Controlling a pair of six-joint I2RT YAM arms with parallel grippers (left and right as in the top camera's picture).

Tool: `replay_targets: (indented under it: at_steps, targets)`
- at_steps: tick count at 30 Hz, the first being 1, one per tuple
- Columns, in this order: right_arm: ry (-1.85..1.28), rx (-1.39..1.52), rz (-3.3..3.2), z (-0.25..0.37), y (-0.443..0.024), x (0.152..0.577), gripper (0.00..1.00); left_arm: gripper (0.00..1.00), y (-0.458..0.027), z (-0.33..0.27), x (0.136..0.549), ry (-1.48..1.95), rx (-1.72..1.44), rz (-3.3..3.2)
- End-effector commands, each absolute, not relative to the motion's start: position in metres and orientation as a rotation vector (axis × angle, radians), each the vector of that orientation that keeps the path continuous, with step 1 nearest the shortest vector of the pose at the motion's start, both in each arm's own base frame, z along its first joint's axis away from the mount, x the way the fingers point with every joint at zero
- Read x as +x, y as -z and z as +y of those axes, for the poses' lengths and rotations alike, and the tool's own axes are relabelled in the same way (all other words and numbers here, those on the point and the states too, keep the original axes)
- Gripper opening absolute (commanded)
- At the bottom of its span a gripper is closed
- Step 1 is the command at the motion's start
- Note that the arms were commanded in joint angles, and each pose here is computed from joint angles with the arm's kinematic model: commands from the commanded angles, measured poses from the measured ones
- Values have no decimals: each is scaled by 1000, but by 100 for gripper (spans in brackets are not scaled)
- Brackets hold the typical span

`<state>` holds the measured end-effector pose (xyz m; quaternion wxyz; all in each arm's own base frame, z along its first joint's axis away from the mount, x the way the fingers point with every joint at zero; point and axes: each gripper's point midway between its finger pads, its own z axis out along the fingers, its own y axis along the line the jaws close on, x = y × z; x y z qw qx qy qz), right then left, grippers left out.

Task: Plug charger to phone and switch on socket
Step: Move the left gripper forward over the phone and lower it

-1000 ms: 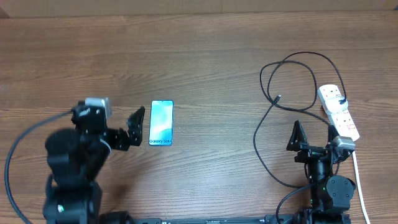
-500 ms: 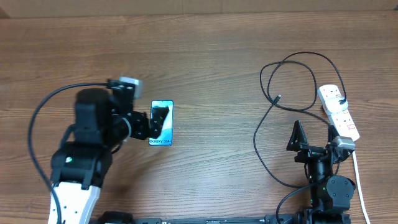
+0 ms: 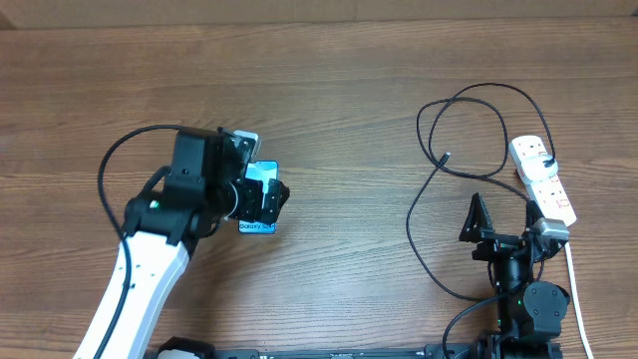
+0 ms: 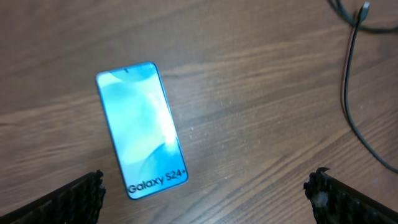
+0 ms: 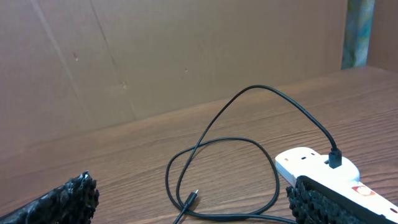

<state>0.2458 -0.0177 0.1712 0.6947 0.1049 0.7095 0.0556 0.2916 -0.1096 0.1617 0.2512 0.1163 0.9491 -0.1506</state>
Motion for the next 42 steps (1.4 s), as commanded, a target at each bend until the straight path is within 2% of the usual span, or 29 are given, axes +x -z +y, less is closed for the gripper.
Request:
replay_targets:
  at_steps: [1, 7, 16, 33, 42]
  targets:
    - [-129, 221, 1581, -15, -170, 246, 100, 99, -150, -120, 296, 476, 287, 2643]
    - [-129, 222, 1581, -15, -170, 246, 100, 100, -107, -88, 310, 229, -8, 2786]
    - [-129, 221, 1581, -15, -170, 246, 100, 100, -62, -86, 324, 178, -133, 2869]
    - [-129, 222, 1581, -15, -170, 246, 100, 100, -23, -76, 335, 54, -164, 2907]
    - [-129, 221, 1581, -15, -170, 246, 100, 100, -11, -94, 336, -9, -46, 2900]
